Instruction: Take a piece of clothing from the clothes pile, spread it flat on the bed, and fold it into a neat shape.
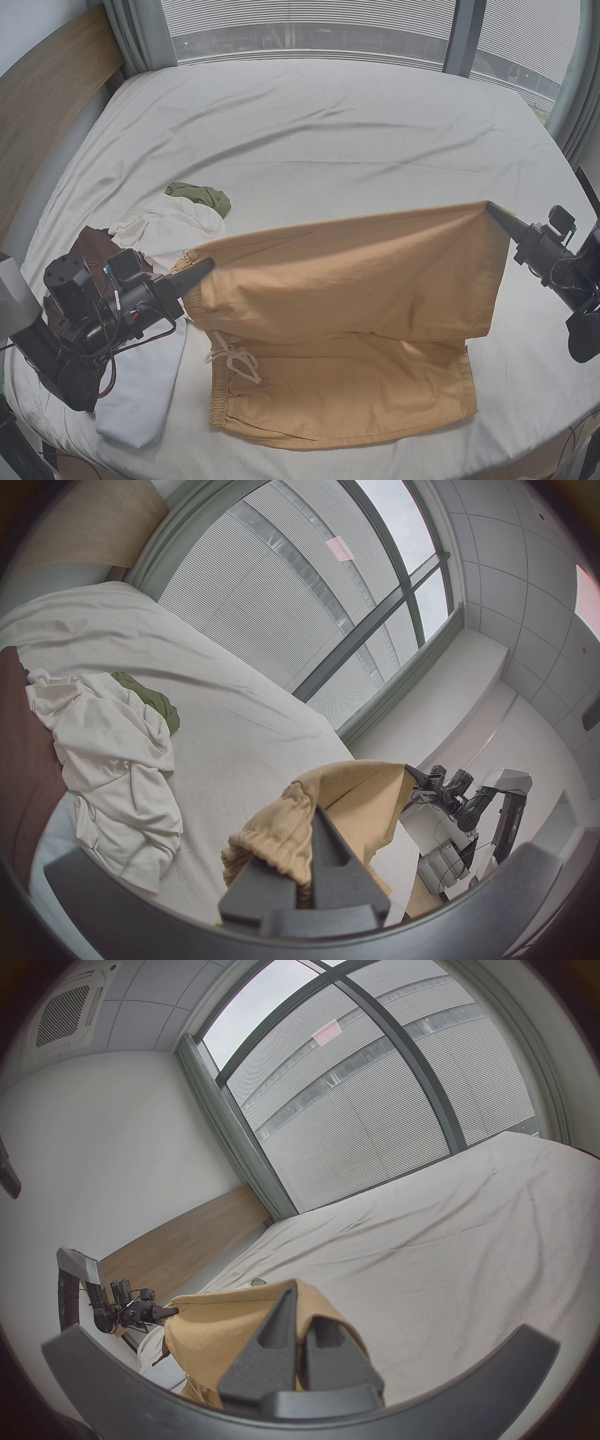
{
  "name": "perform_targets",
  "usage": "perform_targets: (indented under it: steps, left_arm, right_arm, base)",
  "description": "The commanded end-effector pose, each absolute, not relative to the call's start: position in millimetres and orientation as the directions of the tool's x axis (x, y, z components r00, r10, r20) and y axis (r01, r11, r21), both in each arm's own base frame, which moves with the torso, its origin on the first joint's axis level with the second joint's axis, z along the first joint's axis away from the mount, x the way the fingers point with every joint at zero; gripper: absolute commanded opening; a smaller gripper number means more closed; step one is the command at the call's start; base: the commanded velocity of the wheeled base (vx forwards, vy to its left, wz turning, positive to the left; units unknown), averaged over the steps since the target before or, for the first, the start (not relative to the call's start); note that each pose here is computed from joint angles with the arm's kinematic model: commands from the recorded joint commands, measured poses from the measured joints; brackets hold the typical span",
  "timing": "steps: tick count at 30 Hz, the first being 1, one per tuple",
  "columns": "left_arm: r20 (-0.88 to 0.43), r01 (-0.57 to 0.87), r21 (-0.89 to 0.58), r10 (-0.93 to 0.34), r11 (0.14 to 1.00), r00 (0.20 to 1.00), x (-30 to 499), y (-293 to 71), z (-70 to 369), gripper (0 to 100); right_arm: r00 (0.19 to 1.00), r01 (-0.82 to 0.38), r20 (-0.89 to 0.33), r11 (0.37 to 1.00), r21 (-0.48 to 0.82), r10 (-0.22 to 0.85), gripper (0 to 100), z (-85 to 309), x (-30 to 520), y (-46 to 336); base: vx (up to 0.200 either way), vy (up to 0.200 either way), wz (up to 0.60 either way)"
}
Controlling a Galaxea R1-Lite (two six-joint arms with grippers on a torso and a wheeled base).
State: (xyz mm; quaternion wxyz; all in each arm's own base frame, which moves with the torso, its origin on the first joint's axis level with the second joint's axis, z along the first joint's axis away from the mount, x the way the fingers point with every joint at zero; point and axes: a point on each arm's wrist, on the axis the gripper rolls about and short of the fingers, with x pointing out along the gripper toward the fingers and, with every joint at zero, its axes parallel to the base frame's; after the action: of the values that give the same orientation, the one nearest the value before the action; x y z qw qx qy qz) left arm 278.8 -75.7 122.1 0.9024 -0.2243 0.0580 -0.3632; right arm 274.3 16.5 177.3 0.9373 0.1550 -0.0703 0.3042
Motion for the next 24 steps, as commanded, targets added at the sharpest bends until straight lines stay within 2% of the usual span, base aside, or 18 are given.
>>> perform_targets:
  steps: [1, 16, 24]
  left_arm:
    - [0.065, 0.632, -0.444, -0.68, 0.636, 0.73, 285, -76, 121, 0]
    - [0.107, 0.604, -0.43, -0.626, 0.671, 0.773, 304, -79, 125, 0]
    - [0.094, 0.563, -0.443, -0.588, 0.698, 0.803, 323, -84, 112, 0]
  right_arm:
    - [0.811, -0.585, 0.199, 0.766, 0.267, 0.55, 0, 167, 283, 17]
    - [0.81, -0.587, 0.197, 0.764, 0.267, 0.553, 0, 158, 326, 18]
    - [0.812, -0.583, 0.2, 0.767, 0.267, 0.548, 0, 168, 343, 17]
  base:
    - [0.0, 0.0, 0.0]
    - [0.0, 0.0, 0.0]
    - [0.0, 0.0, 0.0]
